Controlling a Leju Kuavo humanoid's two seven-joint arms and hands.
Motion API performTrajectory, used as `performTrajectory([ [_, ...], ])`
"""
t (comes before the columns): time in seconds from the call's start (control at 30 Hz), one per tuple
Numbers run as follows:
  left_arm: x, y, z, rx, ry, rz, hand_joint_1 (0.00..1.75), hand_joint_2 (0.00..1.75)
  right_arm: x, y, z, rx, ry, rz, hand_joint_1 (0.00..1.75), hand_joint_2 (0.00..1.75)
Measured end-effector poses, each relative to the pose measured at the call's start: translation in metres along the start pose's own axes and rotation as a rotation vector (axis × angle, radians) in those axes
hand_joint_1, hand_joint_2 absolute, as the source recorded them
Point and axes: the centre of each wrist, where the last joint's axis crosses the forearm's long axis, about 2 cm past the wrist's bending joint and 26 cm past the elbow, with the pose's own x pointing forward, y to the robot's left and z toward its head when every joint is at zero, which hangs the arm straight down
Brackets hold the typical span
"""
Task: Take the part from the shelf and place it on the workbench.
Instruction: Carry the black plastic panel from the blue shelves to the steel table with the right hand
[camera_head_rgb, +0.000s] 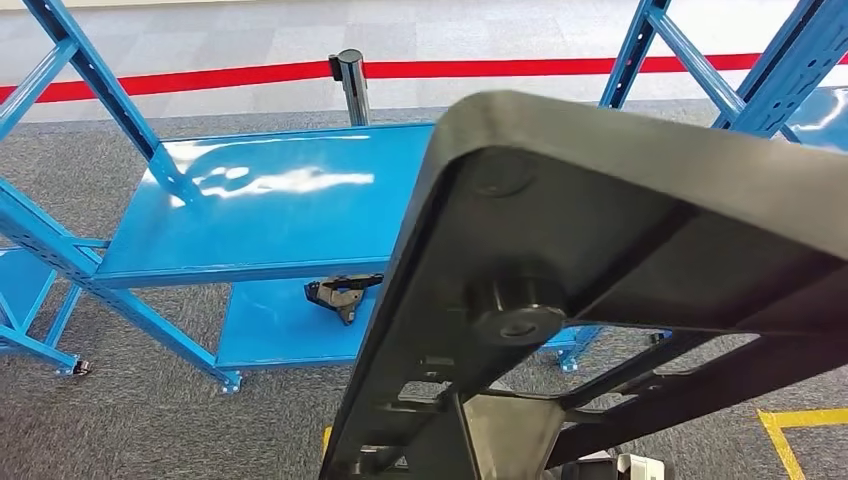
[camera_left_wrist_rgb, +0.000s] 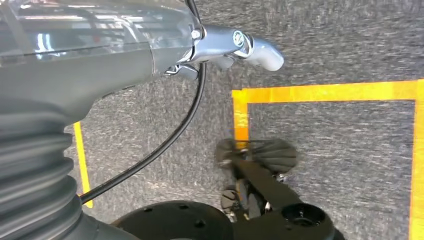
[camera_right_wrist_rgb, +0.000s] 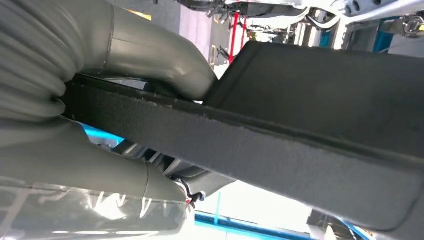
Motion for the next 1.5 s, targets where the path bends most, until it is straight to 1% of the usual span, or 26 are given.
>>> performTrajectory([
  [0.23, 0.003, 0.005, -0.001, 0.012, 0.011, -0.006, 0.0, 1.75, -0.005, 0.005, 0.009, -0.024, 0.017, -0.035, 1.75, 1.75],
  [0.53, 0.001, 0.01, -0.001, 0.019, 0.019, -0.011, 0.0, 1.75, -0.006, 0.01, 0.015, -0.026, 0.024, -0.032, 1.75, 1.75],
  [0.87, 0.001, 0.014, -0.001, 0.022, -0.004, 0.002, 0.0, 1.75, -0.006, 0.01, 0.013, 0.0, 0.014, -0.009, 1.75, 1.75],
  [1.17, 0.0, 0.017, -0.001, 0.046, -0.003, 0.004, 0.0, 1.75, -0.007, 0.016, 0.01, -0.04, -0.021, -0.044, 1.75, 1.75],
  [1.5, -0.002, 0.018, -0.001, 0.056, 0.007, 0.015, 0.0, 1.75, -0.004, 0.019, 0.008, -0.047, -0.029, -0.031, 1.75, 1.75],
])
